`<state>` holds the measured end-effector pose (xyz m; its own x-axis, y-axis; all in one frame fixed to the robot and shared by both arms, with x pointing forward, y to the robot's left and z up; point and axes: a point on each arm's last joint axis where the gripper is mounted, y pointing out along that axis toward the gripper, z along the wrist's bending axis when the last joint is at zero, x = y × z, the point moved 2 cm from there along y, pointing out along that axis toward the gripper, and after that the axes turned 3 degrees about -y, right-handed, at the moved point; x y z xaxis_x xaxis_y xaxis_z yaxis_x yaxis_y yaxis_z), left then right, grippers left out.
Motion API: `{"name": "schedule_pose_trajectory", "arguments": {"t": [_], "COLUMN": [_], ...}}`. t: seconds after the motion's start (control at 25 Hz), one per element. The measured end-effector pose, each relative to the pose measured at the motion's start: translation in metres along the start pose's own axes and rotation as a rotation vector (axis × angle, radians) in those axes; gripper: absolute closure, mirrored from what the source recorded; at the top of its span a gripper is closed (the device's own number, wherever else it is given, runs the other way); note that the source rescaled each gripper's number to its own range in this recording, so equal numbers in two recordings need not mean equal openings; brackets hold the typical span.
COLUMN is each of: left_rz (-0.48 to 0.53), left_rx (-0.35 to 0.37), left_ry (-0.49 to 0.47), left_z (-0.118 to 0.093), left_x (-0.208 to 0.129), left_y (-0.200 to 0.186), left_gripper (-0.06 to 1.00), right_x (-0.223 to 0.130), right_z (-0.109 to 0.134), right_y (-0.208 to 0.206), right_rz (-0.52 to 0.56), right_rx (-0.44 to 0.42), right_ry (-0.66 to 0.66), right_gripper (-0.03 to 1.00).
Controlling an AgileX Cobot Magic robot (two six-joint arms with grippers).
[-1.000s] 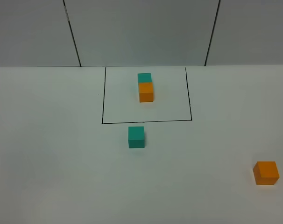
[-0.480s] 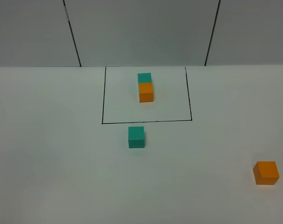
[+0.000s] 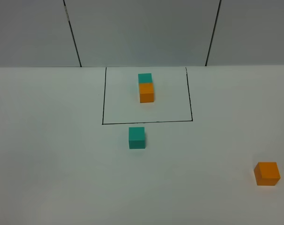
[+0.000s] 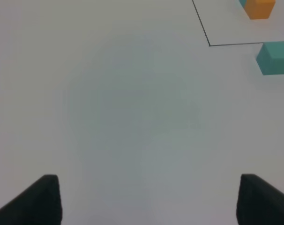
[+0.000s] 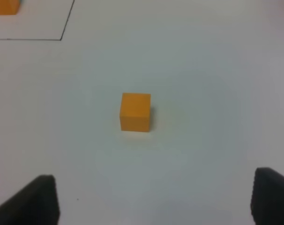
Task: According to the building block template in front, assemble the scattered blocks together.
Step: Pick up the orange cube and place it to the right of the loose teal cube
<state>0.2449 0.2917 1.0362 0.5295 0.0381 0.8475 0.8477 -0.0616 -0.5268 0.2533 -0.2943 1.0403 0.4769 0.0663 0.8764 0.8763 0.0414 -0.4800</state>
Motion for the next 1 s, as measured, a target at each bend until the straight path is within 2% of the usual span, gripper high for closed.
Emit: {"name": "schedule_pose_trajectory", "arguments": {"t": [1.0], "left_rz": [0.0], "left_rx": [0.0], "left_ry": [-0.001], "left_z": [0.0], "left_x": [0.0], "left_y": [0.0], "left_gripper": [0.28], "right_x": [0.0], "right_z": [0.0], "right_y": [0.0], "right_rz": [0.0], "right_rx": [0.0], "right_ry": [0.0], "right_gripper": [0.28]}}
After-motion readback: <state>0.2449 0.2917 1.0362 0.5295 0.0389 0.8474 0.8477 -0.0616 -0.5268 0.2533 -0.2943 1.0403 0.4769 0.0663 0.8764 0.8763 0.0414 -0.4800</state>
